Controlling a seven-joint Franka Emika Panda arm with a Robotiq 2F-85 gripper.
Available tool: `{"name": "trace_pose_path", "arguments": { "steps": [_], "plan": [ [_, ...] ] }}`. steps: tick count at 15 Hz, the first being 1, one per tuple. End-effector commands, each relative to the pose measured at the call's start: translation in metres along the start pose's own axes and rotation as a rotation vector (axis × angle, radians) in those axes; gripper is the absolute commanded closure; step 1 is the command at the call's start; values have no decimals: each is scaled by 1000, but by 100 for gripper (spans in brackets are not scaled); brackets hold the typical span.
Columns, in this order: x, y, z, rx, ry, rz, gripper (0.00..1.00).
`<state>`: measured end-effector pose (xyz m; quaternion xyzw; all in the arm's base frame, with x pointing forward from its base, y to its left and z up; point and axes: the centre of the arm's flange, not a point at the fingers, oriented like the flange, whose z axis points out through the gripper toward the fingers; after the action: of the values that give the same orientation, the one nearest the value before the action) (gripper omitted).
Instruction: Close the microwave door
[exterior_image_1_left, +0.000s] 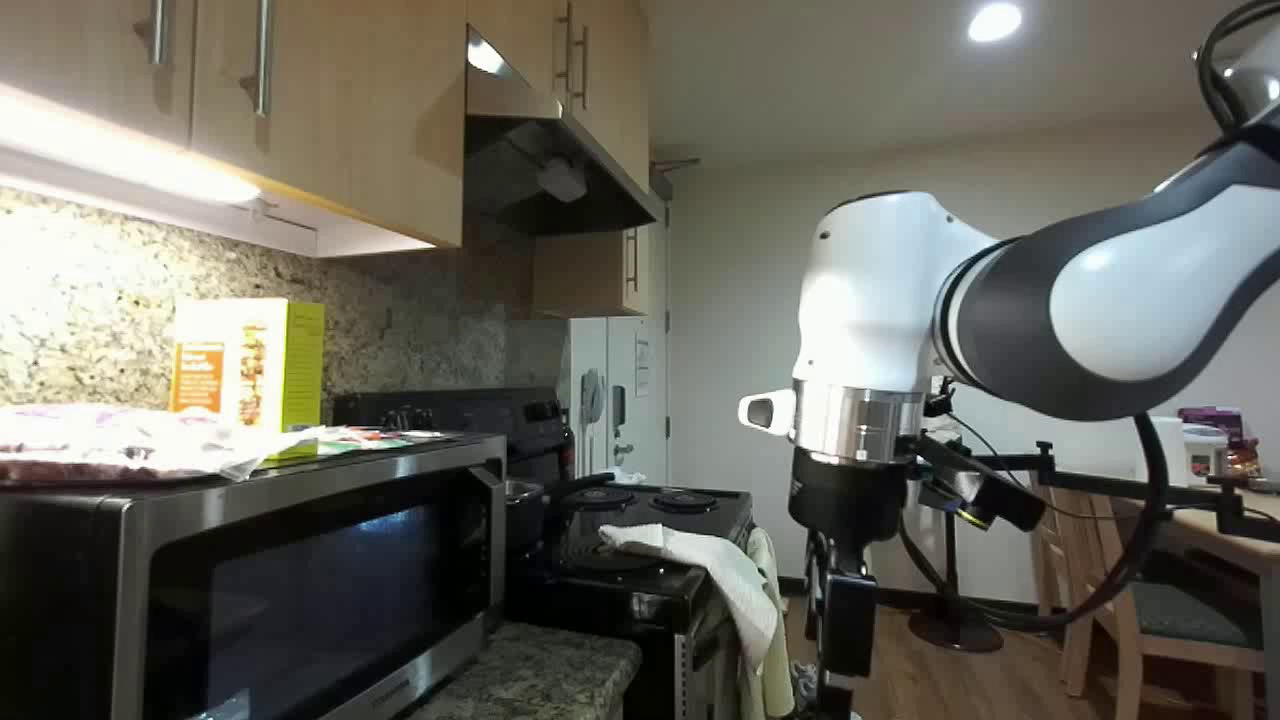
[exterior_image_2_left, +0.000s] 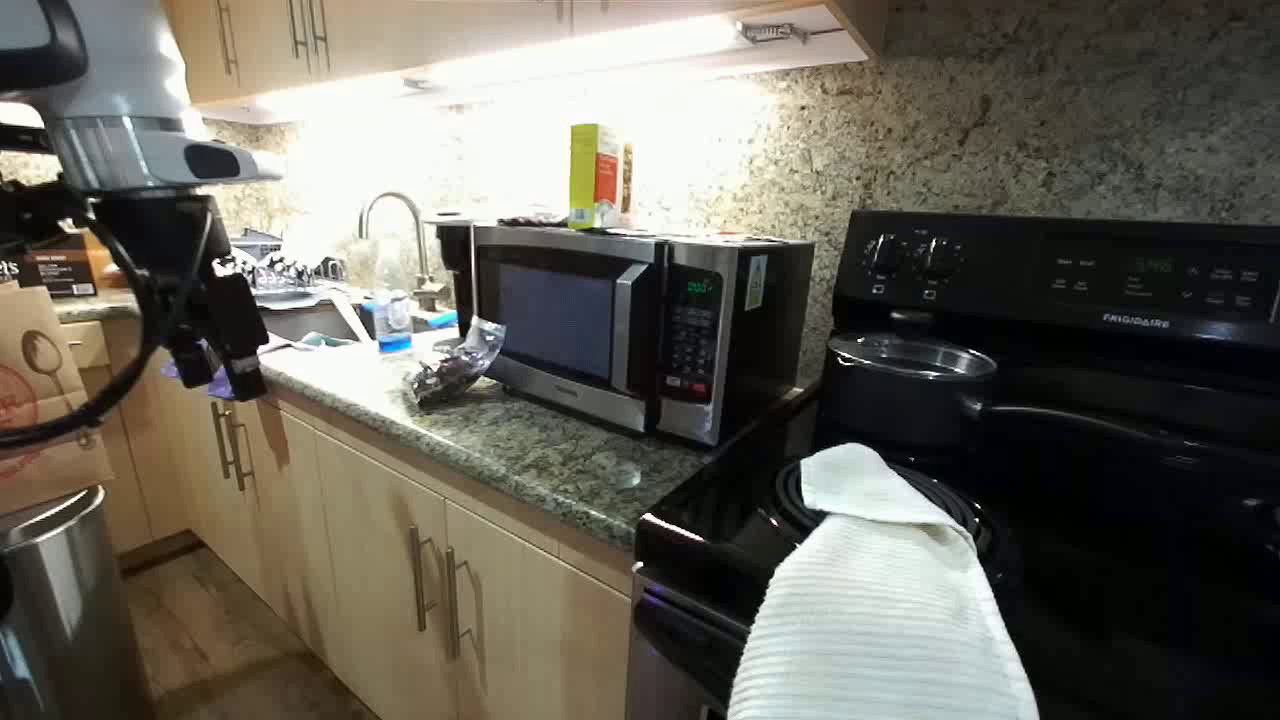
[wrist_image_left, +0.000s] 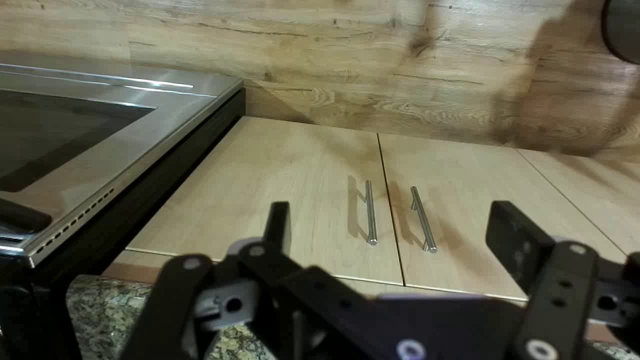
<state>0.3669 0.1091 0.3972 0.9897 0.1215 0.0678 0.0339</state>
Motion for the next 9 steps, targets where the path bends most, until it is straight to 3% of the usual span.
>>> {"name": "trace_pose_path", "arguments": {
  "steps": [1,5,9],
  "plan": [
    [0,0,0,0,0,0,0],
    [23,12,10,-27,63,4,0],
    [54,31,26,-63,189,-6,0]
  ]
}}
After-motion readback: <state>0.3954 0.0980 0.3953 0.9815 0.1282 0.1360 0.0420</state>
